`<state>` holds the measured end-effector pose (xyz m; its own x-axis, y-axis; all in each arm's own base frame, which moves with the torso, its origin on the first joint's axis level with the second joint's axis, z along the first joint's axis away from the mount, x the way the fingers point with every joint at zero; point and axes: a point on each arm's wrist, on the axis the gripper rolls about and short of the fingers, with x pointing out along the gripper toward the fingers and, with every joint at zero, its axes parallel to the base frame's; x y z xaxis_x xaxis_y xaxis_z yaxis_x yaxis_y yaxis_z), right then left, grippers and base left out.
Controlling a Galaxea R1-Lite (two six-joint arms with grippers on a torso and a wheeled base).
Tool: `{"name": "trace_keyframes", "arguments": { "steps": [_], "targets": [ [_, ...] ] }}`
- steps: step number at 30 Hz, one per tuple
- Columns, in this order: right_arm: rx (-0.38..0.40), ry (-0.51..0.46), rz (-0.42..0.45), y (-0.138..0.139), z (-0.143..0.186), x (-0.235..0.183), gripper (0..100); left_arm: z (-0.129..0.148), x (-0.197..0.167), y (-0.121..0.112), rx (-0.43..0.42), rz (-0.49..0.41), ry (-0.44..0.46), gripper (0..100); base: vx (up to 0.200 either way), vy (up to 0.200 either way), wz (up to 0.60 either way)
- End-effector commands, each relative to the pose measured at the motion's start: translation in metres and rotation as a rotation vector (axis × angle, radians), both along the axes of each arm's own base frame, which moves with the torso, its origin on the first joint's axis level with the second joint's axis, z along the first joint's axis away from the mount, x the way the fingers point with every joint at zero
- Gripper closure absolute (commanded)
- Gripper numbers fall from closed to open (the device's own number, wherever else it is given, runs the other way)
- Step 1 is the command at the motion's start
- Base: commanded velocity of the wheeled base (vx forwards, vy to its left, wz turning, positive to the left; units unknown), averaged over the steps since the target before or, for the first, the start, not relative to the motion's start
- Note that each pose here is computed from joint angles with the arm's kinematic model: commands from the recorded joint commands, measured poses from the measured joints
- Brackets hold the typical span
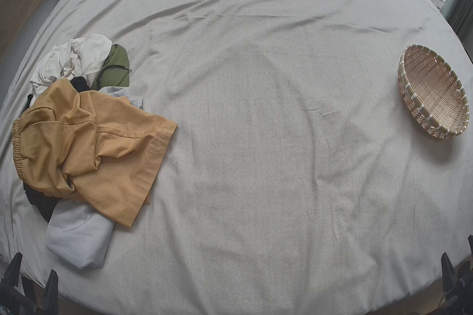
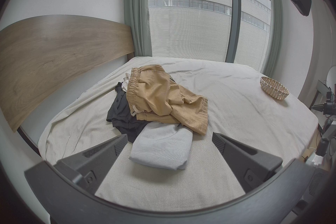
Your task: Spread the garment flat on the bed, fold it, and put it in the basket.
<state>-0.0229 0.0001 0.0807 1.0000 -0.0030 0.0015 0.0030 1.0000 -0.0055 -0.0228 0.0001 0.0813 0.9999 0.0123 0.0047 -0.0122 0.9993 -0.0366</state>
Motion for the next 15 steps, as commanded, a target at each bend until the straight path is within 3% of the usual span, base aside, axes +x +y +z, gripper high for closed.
{"name": "trace_keyframes", "arguments": {
  "steps": [1, 15],
  "targets": [
    [-0.001, 0.001, 0.000, 0.0000, -0.0053, 0.0001, 0, -0.0053, 0.0000, 0.0000, 0.003, 0.000, 0.000, 0, 0.000, 0.000, 0.00],
    [-0.001, 0.001, 0.000, 0.0000, -0.0053, 0.0001, 0, -0.0056, 0.0000, -0.0001, 0.017, -0.002, 0.003, 0, 0.000, 0.000, 0.00]
  ]
}}
